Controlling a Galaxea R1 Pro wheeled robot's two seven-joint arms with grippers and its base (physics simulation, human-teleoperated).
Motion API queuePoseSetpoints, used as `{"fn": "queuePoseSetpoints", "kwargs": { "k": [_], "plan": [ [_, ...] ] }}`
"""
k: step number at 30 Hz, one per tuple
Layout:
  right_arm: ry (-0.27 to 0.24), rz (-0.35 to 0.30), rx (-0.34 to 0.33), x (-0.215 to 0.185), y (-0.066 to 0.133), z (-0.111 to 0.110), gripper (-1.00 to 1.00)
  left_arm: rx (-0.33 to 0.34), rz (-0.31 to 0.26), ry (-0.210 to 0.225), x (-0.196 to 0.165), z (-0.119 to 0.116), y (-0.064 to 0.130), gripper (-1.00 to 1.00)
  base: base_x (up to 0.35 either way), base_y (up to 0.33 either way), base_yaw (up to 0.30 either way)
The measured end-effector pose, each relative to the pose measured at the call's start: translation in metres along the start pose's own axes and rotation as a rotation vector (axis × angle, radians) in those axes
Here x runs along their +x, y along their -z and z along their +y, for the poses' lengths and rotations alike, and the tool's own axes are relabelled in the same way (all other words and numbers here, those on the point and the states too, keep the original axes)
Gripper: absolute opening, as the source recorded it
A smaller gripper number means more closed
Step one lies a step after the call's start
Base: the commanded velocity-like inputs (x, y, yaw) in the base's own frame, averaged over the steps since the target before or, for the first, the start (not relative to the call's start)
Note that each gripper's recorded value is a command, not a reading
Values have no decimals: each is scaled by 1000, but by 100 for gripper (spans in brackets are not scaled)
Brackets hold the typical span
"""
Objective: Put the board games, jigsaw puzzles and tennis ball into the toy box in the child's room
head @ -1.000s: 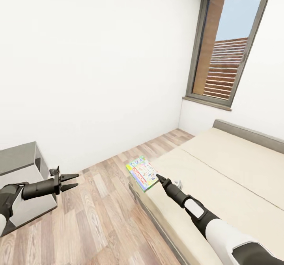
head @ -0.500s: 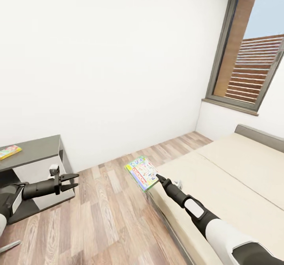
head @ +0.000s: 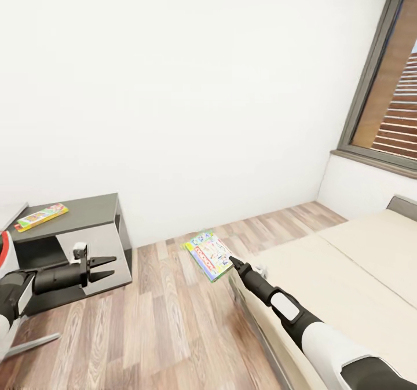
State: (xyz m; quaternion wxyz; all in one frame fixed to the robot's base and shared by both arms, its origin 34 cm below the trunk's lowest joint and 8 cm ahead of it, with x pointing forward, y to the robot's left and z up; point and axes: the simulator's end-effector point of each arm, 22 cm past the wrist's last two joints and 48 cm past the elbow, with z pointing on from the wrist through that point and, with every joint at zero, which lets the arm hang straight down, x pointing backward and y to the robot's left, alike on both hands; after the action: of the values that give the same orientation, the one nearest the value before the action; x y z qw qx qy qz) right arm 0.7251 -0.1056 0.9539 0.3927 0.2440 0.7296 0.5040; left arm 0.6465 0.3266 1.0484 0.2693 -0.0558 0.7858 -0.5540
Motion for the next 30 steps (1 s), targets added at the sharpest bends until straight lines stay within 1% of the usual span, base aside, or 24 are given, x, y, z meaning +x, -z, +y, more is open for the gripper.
{"fn": "queuePoseSetpoints", "kwargs": {
  "k": [4,13,30],
  "plan": [
    [0,0,0,0,0,0,-100,-14,0,0,0,3,0,100,225,0,289],
    [0,0,0,0,0,0,-100,-19,0,0,0,4,0,100,198,0,289],
    [0,-1,1,-1,0,-1,-100,-19,-1,1,0,4,0,100,15,0,289]
  ]
}}
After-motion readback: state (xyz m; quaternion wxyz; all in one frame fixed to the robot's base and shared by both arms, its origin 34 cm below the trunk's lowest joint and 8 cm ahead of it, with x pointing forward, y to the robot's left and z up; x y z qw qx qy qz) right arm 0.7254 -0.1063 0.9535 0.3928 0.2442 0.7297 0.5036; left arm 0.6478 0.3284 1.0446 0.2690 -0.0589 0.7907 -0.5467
